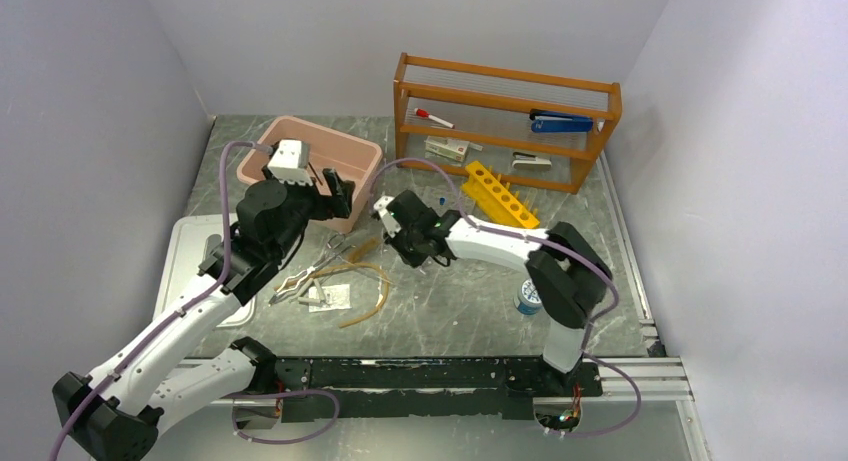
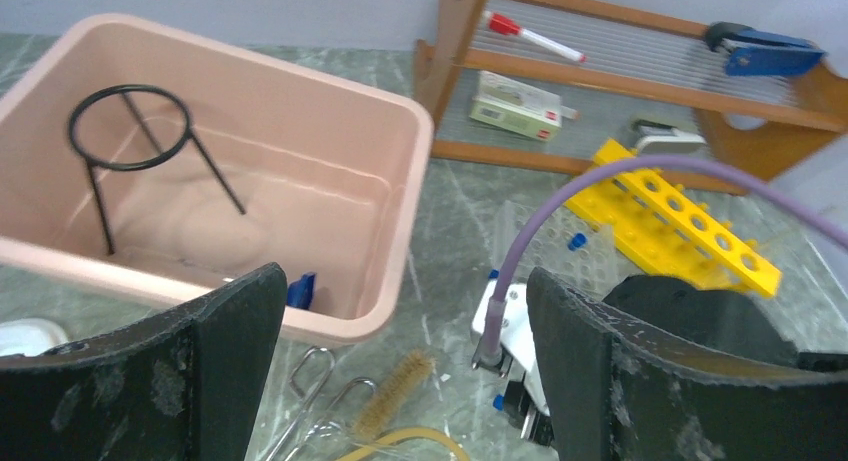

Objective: Organize the chemistry lab equipment

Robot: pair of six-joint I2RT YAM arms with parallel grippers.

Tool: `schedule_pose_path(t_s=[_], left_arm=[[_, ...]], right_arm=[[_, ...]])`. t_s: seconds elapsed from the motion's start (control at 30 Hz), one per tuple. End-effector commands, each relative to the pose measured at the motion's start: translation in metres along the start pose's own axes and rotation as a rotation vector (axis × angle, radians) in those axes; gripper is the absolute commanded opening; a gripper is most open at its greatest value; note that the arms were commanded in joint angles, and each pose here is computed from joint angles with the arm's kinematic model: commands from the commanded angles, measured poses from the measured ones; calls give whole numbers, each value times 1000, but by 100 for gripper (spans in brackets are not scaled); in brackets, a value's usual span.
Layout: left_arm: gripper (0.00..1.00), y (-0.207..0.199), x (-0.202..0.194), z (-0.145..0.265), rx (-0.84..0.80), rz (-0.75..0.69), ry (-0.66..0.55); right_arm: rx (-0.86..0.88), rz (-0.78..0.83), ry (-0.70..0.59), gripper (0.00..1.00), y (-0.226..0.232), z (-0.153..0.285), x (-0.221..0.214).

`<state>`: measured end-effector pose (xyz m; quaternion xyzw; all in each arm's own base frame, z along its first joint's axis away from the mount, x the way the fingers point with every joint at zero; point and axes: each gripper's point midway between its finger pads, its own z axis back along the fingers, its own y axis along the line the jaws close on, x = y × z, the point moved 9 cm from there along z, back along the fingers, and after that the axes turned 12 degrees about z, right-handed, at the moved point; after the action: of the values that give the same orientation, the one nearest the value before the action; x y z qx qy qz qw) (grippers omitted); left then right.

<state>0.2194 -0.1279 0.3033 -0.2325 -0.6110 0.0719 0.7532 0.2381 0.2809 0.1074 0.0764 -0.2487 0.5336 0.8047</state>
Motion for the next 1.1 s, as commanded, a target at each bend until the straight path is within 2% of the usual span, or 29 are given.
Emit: schedule_pose_path(t_s=[0.0, 0.23, 0.37, 0.5, 0.67, 0.87, 1.07], left_arm=[[92, -20, 0, -3, -229, -28, 19], [86, -46, -7, -5, -482, -30, 134], [85, -49, -6, -2, -510, 18, 131], [81, -58, -9, 5, -637, 53, 151], [76, -69, -13, 4, -729, 114, 208], [57, -78, -17, -4, -782, 192, 256], [44, -82, -18, -11, -787, 216, 264]], right_arm=[[-148, -102, -306, 13, -21, 48, 39], [-266, -312, -679, 14, -35, 122, 64], [-248, -472, -857, 16, -39, 163, 74], [-204, -576, -977, 17, -38, 194, 82], [-129, -645, -1070, 18, -33, 217, 87], [-48, -641, -1113, 19, -28, 231, 89], [-18, -622, -1118, 20, -26, 232, 86]])
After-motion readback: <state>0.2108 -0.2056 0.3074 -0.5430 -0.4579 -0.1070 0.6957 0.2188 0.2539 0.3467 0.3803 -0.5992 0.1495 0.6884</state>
